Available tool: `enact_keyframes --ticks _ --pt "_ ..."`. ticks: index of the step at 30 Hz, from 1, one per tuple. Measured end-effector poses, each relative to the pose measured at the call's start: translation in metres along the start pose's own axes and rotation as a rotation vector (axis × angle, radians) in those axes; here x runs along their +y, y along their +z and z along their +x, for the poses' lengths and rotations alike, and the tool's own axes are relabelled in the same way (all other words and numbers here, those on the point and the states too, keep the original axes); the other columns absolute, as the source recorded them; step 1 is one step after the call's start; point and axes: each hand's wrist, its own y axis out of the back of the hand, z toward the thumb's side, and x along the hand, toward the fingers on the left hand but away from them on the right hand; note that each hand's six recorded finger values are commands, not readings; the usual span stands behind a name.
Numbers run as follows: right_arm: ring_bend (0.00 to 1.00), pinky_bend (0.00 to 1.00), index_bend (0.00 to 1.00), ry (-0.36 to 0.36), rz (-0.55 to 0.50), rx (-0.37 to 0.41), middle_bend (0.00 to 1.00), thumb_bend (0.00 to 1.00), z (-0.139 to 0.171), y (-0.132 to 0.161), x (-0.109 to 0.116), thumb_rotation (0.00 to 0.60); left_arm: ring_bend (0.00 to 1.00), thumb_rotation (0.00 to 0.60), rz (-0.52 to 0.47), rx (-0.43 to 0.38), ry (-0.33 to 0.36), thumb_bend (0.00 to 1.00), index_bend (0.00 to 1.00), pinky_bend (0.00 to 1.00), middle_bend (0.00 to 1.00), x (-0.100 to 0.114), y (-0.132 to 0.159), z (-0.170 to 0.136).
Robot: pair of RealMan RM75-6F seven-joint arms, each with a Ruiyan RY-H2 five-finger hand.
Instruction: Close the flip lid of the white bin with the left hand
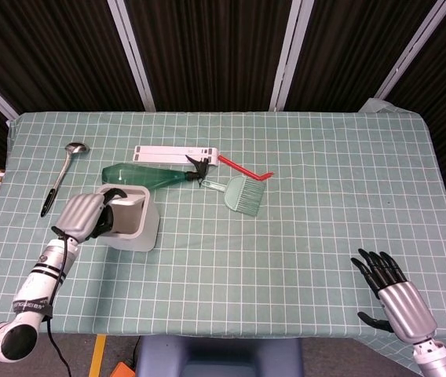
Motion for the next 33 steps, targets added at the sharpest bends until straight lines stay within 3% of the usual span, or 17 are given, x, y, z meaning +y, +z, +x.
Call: enact_keyframes --ticks 12,22,33 --pt "0.0 0.0 0.0 0.001 -0.001 0.0 0.0 0.18 0.0 0.0 0.0 0.6 1.0 0.6 0.051 -0.039 -0.019 0.85 0.28 1.0 1.0 -0.01 0.002 -0.024" --pt "0.0 0.0 0.0 -0.005 -0.004 0.003 0.0 0.18 0.001 0.0 0.002 0.6 1.0 0.6 0.071 -0.025 -0.046 0.84 0.26 1.0 1.0 -0.02 -0.01 -0.036" --pt "0.0 0.0 0.0 -0.008 -0.004 0.004 0.0 0.18 0.002 0.001 0.002 0.6 1.0 0.6 0.116 -0.014 -0.117 0.84 0.28 1.0 1.0 -0.037 -0.018 -0.042"
